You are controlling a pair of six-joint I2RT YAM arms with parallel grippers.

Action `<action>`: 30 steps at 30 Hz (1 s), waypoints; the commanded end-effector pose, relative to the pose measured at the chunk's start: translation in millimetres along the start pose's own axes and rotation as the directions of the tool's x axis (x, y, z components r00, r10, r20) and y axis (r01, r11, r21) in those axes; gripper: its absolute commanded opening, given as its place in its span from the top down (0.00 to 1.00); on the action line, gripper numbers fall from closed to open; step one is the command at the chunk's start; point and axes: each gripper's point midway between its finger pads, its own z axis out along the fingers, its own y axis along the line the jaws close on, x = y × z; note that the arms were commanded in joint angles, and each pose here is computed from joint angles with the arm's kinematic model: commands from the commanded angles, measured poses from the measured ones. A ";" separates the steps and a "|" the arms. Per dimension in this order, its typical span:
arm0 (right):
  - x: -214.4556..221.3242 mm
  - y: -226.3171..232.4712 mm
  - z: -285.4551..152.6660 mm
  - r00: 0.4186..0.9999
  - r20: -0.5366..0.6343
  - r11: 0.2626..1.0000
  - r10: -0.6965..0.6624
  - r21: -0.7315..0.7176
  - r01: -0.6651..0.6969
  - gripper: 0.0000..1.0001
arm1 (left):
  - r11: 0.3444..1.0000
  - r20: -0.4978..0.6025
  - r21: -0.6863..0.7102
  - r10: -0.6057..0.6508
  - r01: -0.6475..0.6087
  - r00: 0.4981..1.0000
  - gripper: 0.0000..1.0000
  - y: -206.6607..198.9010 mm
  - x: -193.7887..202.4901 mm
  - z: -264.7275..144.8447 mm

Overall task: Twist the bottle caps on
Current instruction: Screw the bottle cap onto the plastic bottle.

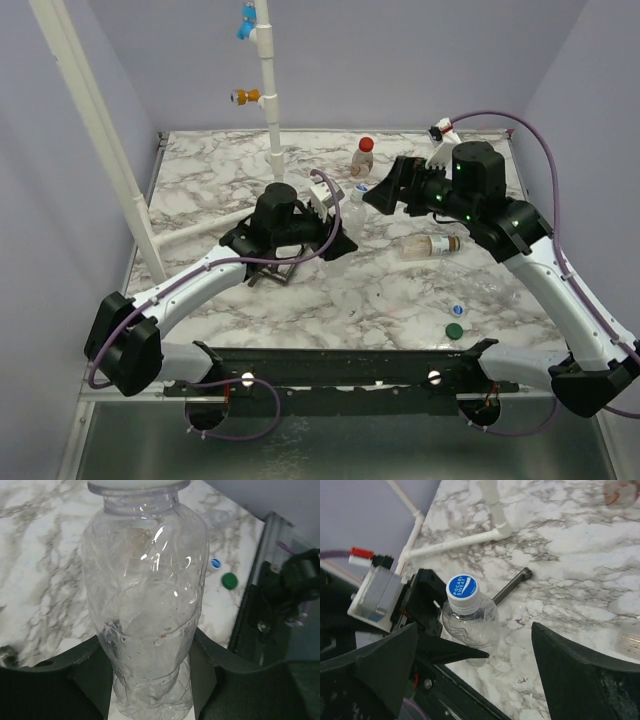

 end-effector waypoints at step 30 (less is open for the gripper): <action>36.1 97.1 -44.7 0.992 -0.038 0.764 -0.122 -0.642 0.069 0.50 | 0.801 0.014 0.594 -0.105 0.077 0.994 1.00 -105.3 -12.4 -61.1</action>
